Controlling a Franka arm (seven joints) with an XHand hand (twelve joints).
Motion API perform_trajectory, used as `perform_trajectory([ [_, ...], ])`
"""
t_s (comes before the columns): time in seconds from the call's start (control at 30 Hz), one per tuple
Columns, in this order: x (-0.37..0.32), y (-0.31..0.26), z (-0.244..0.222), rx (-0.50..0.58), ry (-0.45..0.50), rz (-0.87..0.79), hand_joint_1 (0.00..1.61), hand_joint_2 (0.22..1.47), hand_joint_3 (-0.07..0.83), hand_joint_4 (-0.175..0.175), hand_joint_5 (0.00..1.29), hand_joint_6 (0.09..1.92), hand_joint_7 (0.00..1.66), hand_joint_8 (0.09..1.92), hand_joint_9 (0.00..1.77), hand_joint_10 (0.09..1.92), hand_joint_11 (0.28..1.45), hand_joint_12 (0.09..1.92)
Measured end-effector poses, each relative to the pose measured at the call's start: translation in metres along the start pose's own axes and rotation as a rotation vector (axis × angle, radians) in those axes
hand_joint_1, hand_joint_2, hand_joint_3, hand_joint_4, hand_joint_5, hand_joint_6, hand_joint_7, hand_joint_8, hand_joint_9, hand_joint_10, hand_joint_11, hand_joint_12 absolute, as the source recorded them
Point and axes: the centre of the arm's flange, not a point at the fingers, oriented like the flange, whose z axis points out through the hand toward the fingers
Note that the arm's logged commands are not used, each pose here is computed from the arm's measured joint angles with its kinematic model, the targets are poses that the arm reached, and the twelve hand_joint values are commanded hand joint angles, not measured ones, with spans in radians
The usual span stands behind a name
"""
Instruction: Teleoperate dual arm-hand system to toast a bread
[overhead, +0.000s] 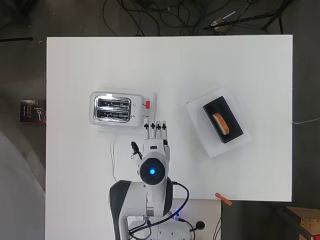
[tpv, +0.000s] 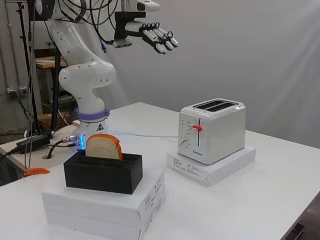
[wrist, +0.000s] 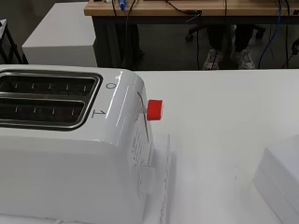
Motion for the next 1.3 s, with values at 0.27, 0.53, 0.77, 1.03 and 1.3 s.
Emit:
perform_trajectory([
  [0.27,0.0007,0.0015,0.0009,0.005,-0.006,0.001,0.29,1.14,-0.001,-0.043,0.29,0.09,0.39,0.09,0.55,0.09,0.49,0.09],
  [0.53,0.0013,0.002,0.0018,0.005,-0.013,0.003,0.29,1.13,-0.002,-0.038,0.29,0.09,0.39,0.09,0.54,0.09,0.48,0.09],
  [0.77,0.0017,0.0033,0.0031,0.006,-0.017,0.005,0.29,1.13,-0.002,-0.032,0.3,0.09,0.4,0.09,0.54,0.09,0.48,0.09],
  [1.03,0.0013,0.0049,0.0028,0.005,-0.016,0.008,0.28,1.13,-0.001,-0.03,0.3,0.09,0.4,0.09,0.54,0.09,0.48,0.09],
  [1.3,0.0012,0.0066,0.0037,0.005,-0.022,0.007,0.28,1.13,-0.001,-0.026,0.31,0.09,0.4,0.09,0.54,0.09,0.48,0.09],
])
